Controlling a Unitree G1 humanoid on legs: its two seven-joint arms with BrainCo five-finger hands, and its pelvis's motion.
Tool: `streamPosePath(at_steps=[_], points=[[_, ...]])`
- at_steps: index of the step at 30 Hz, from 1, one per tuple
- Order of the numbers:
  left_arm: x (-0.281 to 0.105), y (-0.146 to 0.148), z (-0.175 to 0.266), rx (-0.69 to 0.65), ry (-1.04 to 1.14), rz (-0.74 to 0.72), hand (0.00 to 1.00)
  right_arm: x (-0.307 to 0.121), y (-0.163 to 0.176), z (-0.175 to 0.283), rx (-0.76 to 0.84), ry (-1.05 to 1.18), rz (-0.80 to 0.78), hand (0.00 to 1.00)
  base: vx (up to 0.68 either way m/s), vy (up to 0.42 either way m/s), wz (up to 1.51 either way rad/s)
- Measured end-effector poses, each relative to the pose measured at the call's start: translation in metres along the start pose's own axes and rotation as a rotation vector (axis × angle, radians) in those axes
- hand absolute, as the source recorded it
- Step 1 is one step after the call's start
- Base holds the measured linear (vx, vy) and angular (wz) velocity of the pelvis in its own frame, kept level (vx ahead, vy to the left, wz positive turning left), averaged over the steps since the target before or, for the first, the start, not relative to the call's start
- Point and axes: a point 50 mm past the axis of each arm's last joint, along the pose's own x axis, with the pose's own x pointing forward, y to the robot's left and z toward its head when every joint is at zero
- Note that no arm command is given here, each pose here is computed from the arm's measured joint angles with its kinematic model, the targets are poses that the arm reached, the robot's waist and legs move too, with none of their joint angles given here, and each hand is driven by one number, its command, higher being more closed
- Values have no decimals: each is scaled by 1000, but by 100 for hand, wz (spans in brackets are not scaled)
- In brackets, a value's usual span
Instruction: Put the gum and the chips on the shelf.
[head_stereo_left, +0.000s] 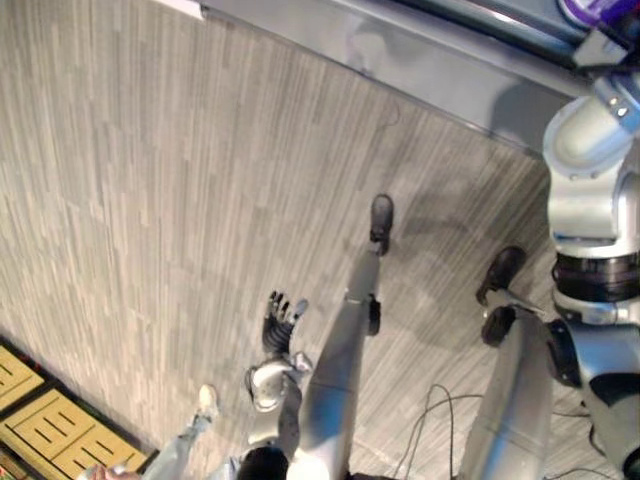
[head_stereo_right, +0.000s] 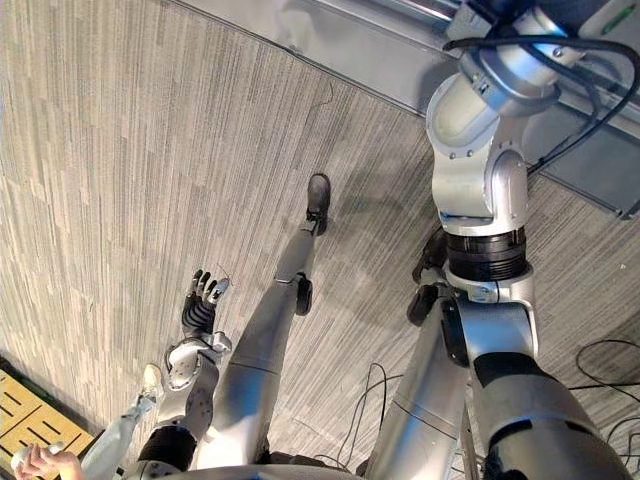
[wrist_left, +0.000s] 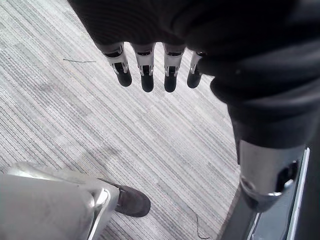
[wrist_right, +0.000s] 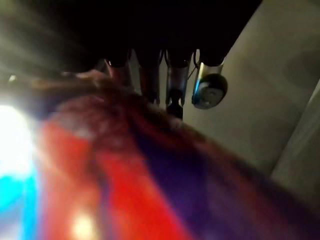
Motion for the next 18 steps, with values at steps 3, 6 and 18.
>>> streamPosePath(at_steps=[3, 6, 18], points=[[-1, 0, 7, -16, -39, -7, 0, 17, -3, 7, 10, -53, -51, 100, -68, -19, 2], [-1, -3, 12, -21, -57, -27, 0, 25, -5, 14, -8, -99, -80, 100, -70, -18, 5], [-6, 3, 23, -72, -108, -17, 0, 36, -5, 24, -31, -200, -55, 100, -62, -13, 0]])
